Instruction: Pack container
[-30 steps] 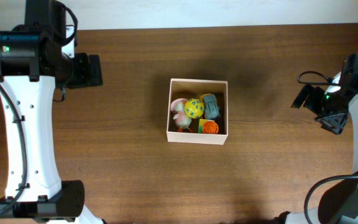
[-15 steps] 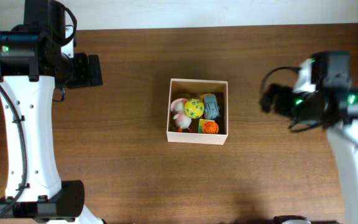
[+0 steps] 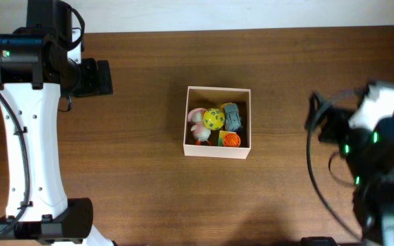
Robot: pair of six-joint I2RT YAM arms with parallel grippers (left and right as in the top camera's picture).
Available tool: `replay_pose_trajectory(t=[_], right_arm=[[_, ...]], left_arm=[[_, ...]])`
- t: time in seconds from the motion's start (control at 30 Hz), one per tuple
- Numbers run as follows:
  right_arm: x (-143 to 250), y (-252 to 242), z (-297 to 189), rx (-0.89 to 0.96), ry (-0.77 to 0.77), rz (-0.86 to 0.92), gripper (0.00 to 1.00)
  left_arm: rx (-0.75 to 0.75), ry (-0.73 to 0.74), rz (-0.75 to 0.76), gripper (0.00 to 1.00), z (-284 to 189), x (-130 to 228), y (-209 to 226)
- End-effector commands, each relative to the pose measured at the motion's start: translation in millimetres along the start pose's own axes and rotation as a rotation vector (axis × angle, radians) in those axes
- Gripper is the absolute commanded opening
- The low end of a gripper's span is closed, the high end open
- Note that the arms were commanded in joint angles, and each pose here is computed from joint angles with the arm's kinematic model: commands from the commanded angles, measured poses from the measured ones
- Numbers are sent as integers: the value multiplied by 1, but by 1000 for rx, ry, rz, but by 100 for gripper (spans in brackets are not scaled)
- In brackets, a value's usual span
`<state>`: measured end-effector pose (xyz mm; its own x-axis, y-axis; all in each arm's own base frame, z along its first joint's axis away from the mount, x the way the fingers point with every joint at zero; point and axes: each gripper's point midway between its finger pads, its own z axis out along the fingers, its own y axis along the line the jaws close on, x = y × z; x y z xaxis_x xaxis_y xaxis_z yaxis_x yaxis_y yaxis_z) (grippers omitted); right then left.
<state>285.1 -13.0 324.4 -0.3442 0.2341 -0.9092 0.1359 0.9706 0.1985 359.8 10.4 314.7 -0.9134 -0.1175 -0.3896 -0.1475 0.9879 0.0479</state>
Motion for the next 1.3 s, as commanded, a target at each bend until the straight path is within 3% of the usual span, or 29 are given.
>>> replay_pose_trajectory(t=[0.0, 0.13, 0.37, 0.7, 1.27], right_arm=[[51, -33, -9, 87, 0, 10, 99], [100, -54, -16, 132, -18, 20, 99], [156, -69, -14, 154, -48, 20, 99], [219, -70, 10, 95, 39, 25, 99], [220, -70, 11, 96, 43, 24, 99]], left_arm=[[-7, -7, -16, 99, -2, -1, 3], [-8, -7, -16, 99, -2, -1, 3], [-7, -7, -16, 99, -2, -1, 3], [-7, -7, -16, 99, -2, -1, 3], [-8, -7, -16, 99, -2, -1, 3]])
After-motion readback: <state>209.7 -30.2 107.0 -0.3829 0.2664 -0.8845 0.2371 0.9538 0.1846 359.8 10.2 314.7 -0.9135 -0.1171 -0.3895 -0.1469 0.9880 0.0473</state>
